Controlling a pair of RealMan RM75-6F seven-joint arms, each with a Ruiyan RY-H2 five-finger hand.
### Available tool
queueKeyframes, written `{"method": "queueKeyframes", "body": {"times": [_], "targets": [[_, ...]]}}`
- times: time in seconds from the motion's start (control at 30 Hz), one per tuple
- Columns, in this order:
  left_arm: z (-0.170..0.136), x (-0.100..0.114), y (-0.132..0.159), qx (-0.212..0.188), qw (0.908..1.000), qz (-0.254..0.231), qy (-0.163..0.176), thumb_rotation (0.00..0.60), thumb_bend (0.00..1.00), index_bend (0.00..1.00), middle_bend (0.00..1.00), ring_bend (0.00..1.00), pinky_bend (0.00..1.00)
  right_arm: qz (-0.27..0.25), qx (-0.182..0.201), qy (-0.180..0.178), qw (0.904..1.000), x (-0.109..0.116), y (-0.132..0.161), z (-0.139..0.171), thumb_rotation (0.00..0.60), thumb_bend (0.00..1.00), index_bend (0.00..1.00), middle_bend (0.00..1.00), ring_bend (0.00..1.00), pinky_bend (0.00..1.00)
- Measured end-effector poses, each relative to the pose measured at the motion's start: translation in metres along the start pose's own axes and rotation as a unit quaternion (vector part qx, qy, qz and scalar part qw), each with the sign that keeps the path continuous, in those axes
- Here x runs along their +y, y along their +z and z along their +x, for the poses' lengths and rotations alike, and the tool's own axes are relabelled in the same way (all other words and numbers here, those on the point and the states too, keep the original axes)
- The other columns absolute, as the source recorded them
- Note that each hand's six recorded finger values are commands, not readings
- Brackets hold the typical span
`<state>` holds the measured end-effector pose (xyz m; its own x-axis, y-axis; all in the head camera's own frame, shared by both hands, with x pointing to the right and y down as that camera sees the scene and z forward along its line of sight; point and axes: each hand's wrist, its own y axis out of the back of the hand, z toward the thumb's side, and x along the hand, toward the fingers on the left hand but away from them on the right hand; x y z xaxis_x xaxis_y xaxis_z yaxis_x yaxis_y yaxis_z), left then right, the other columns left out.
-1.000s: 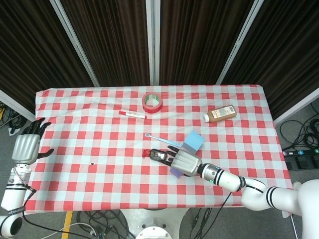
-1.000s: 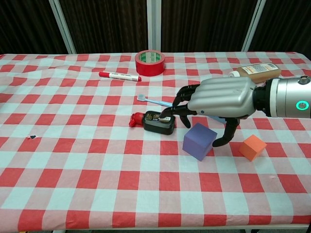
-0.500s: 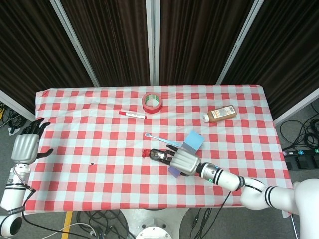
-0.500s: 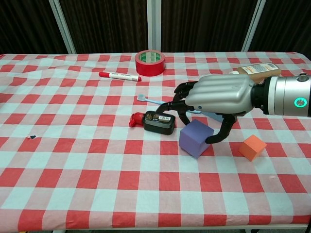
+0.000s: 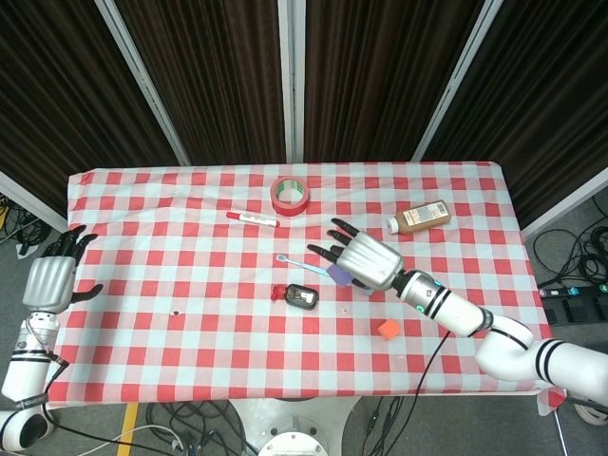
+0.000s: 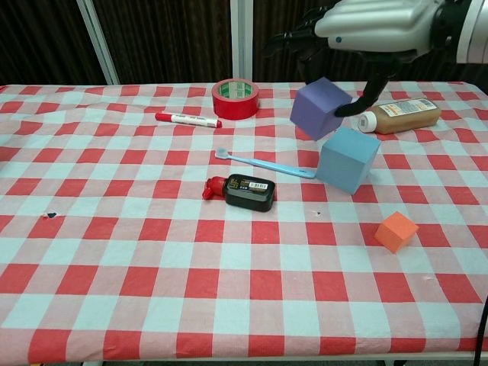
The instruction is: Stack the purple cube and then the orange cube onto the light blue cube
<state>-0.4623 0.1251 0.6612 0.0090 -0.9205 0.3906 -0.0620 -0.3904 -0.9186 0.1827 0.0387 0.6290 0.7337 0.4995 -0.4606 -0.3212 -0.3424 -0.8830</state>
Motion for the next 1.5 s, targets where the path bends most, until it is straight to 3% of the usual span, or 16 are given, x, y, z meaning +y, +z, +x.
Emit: {"method": "queueKeyframes", "body": {"times": [0.23,0.47,0.93,1.5], "targets": [[0.001,-0.002,-0.003,0.005,1.0000,0.006,-0.001,0.600,0.21,0.23,0.20,0.13,0.24,0.031,-0.012,0.019,0.9993,-0.003,-0.032,0.013,0.600,0.16,0.07,0.44,0.13,0.08],[0.002,-0.004,-0.005,0.010,0.9998,0.015,-0.002,0.600,0.21,0.23,0.20,0.13,0.24,0.024,-0.020,0.030,0.9990,-0.007,-0.052,0.028,0.600,0.16,0.07,0.45,0.13,0.08],[0.002,-0.007,-0.004,0.008,0.9998,0.020,-0.002,0.600,0.21,0.23,0.20,0.13,0.24,0.013,-0.005,0.048,0.9988,-0.029,-0.057,0.031,0.600,0.16,0.07,0.45,0.13,0.09],[0.003,-0.008,-0.007,0.012,0.9997,0.021,-0.003,0.600,0.21,0.23,0.20,0.13,0.24,0.022,0.025,0.064,0.9974,-0.036,-0.063,0.023,0.600,0.16,0.07,0.45,0.14,0.12]]}}
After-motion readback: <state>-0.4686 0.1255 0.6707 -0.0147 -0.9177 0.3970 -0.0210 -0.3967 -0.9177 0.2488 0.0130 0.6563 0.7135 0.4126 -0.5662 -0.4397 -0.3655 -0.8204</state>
